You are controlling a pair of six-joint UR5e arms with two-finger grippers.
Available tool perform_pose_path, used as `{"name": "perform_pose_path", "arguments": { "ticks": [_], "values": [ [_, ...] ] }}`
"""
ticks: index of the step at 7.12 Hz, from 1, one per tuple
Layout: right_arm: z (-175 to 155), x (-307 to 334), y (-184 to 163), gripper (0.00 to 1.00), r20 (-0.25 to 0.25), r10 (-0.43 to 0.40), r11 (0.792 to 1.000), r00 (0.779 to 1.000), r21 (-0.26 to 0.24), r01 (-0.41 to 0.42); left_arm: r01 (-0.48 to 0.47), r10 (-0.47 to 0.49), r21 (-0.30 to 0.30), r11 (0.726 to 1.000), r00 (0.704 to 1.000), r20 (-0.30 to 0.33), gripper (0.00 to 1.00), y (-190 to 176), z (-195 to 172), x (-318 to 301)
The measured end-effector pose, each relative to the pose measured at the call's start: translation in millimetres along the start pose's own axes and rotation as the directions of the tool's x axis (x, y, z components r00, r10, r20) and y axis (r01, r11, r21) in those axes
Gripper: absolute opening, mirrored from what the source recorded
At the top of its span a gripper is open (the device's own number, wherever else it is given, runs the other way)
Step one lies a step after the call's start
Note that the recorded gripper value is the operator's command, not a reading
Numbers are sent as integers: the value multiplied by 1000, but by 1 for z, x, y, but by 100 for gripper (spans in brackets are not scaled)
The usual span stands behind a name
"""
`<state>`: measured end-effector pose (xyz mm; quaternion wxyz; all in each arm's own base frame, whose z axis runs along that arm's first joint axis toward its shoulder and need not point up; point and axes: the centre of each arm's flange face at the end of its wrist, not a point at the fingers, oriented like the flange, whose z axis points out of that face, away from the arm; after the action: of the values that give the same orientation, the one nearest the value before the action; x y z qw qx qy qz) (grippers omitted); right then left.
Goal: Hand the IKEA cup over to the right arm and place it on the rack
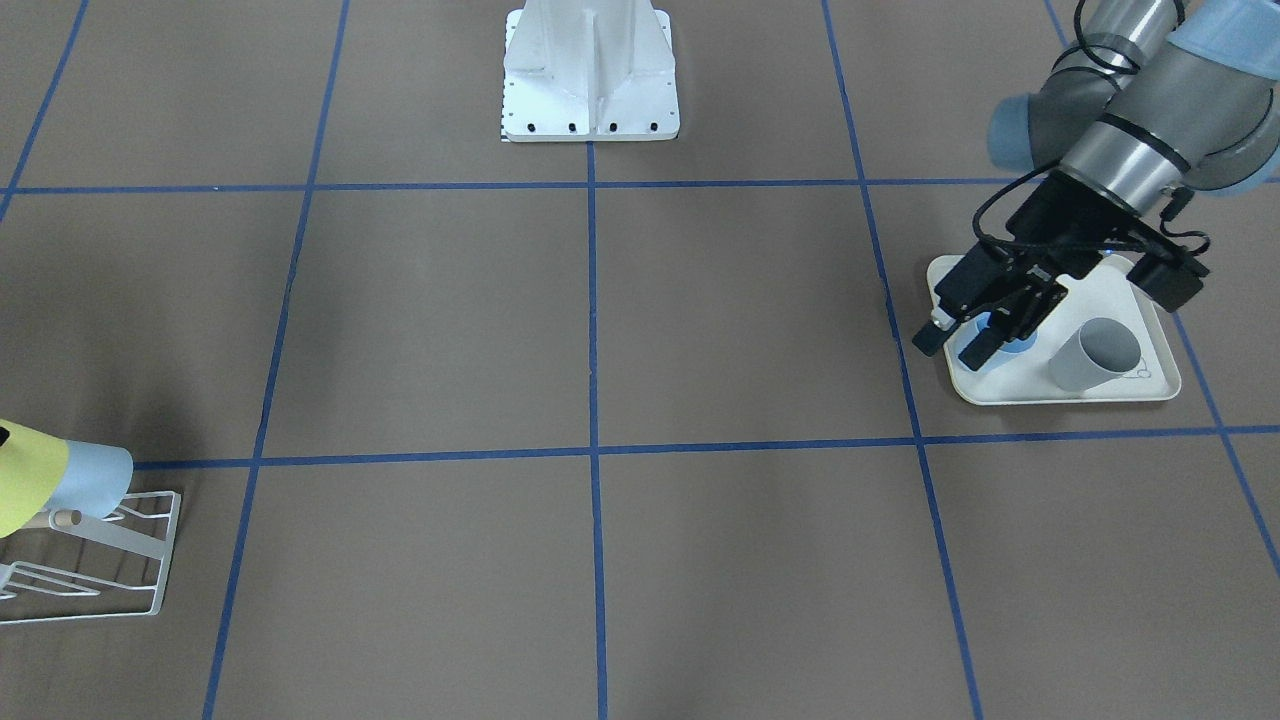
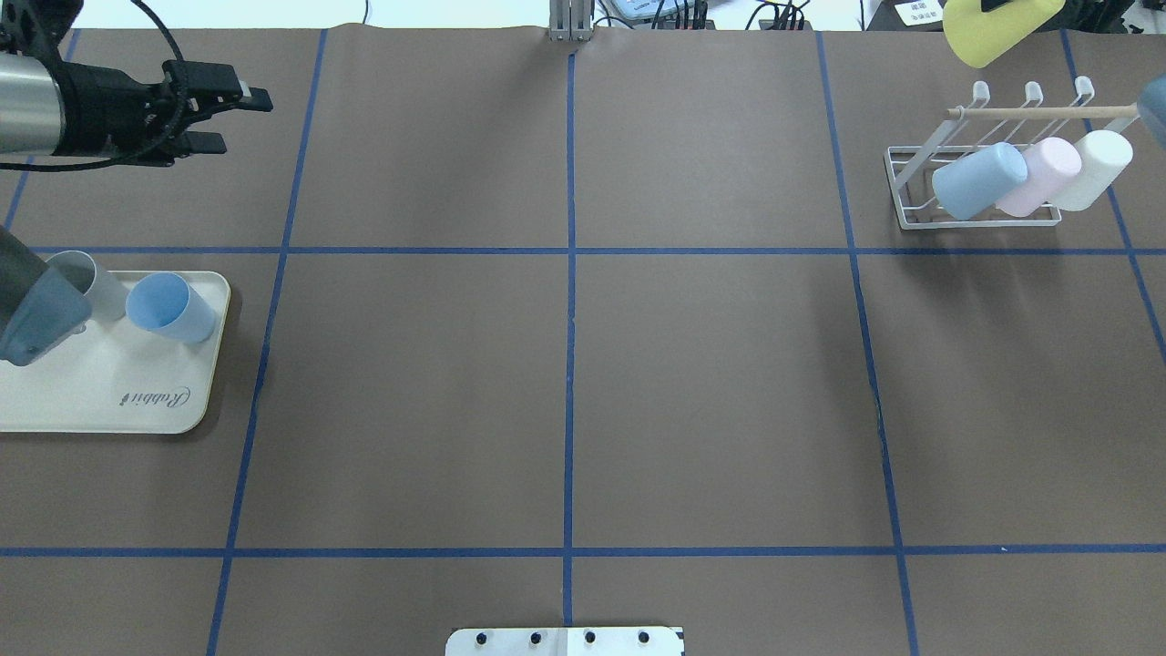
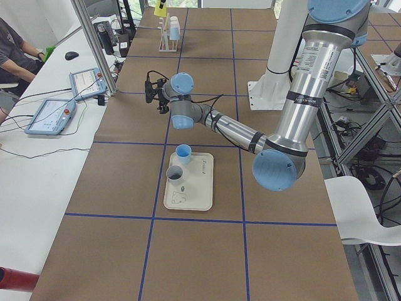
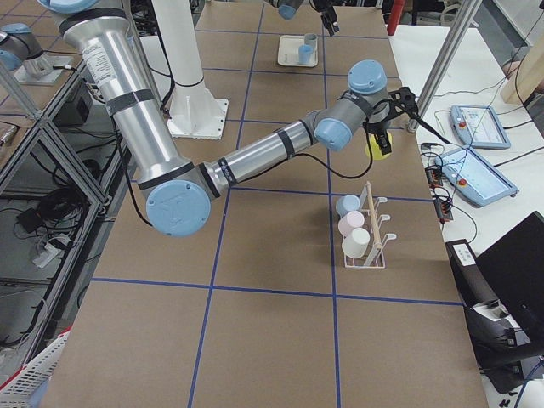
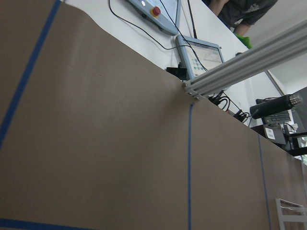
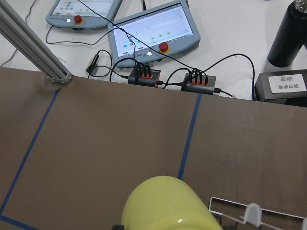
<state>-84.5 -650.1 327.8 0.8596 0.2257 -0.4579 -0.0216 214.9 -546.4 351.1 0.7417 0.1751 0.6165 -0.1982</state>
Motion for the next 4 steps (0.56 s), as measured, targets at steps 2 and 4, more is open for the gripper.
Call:
{"name": "perform_pose_path", "arguments": {
  "ticks": [2, 4],
  "values": [
    [17, 21, -26, 26, -63, -17, 995, 998, -99, 11, -77, 75, 7, 997, 991, 110, 100, -29, -24, -25],
    [41, 47, -35, 27, -94, 7, 988, 996, -154, -22, -86, 84, 5, 996, 986, 147, 100, -30, -34, -37]
  ]
}}
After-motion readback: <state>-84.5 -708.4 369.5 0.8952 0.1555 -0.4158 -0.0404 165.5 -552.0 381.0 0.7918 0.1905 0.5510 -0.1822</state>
